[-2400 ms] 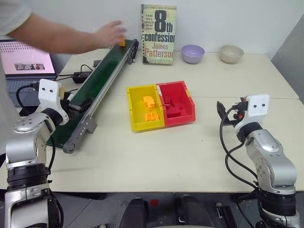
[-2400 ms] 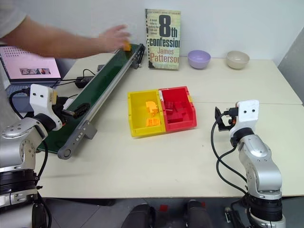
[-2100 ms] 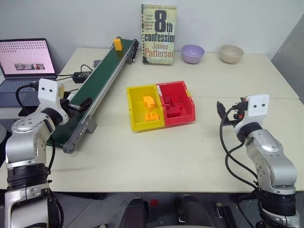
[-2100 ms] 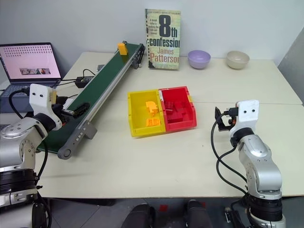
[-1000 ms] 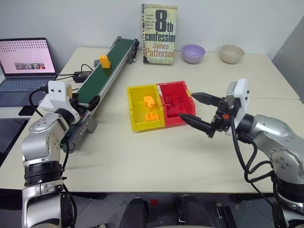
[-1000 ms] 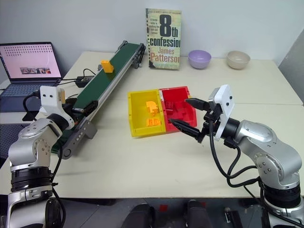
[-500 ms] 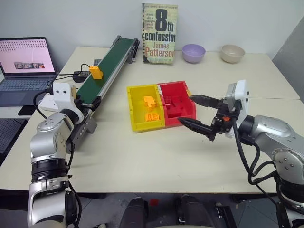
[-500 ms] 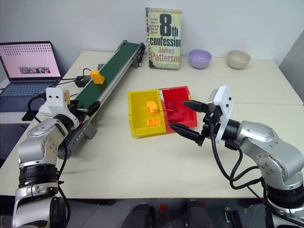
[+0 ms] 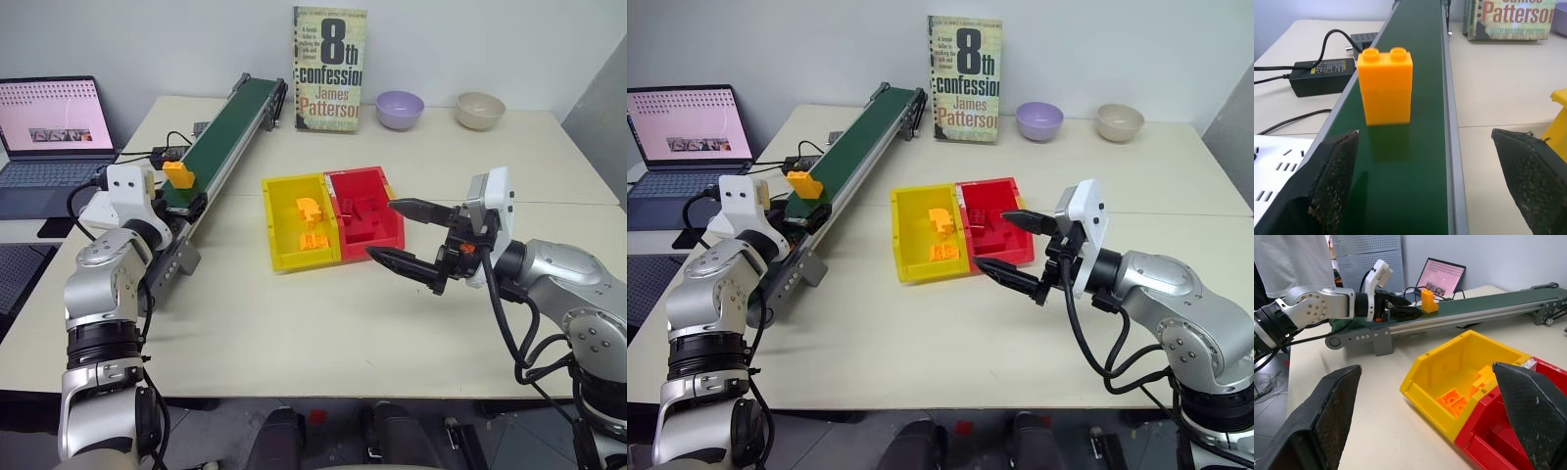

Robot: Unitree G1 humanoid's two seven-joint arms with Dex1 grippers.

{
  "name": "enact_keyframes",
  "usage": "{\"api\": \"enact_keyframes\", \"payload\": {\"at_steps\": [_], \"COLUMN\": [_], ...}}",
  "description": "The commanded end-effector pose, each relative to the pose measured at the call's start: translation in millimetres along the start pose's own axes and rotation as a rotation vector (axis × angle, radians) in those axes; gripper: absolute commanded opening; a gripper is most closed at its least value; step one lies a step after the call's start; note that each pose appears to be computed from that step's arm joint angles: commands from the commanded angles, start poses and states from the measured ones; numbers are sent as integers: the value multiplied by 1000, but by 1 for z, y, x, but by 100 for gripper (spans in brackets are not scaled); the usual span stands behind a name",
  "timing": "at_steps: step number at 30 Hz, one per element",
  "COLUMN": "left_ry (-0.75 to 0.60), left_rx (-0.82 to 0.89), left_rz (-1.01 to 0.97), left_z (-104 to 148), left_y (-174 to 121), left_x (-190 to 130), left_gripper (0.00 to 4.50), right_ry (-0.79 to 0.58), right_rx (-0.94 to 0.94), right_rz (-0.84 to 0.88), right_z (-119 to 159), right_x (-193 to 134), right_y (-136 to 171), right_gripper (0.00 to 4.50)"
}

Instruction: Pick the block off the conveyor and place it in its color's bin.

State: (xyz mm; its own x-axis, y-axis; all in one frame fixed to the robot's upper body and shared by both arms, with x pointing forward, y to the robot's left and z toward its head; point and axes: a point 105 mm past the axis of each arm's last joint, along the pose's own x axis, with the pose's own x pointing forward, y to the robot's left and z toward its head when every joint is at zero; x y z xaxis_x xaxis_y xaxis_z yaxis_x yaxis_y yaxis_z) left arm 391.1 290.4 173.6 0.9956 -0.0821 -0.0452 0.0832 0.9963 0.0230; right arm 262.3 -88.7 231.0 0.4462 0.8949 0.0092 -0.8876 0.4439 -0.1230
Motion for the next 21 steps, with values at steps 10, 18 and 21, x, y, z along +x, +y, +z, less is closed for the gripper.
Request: {"api": "enact_keyframes", "payload": {"at_steps": [10,18,21], "left_ry": [-35,-38,-34], "left_rx": [47,26,24], "left_rz": [167,154,147], "left_z": [12,12,11], "left_y": [39,36,34], "left_x": [-16,-20,-21], "left_gripper": [357,214,206], "right_ry": [-42,-46,-47], "right_rx": [-36,-44,-47], "right_rz": [-21,-17,-19], "right_z": [17,24,27], "right_x": [-3,5,7], "right_y": [-4,-5,-6], "right_gripper": [450,450,450]}}
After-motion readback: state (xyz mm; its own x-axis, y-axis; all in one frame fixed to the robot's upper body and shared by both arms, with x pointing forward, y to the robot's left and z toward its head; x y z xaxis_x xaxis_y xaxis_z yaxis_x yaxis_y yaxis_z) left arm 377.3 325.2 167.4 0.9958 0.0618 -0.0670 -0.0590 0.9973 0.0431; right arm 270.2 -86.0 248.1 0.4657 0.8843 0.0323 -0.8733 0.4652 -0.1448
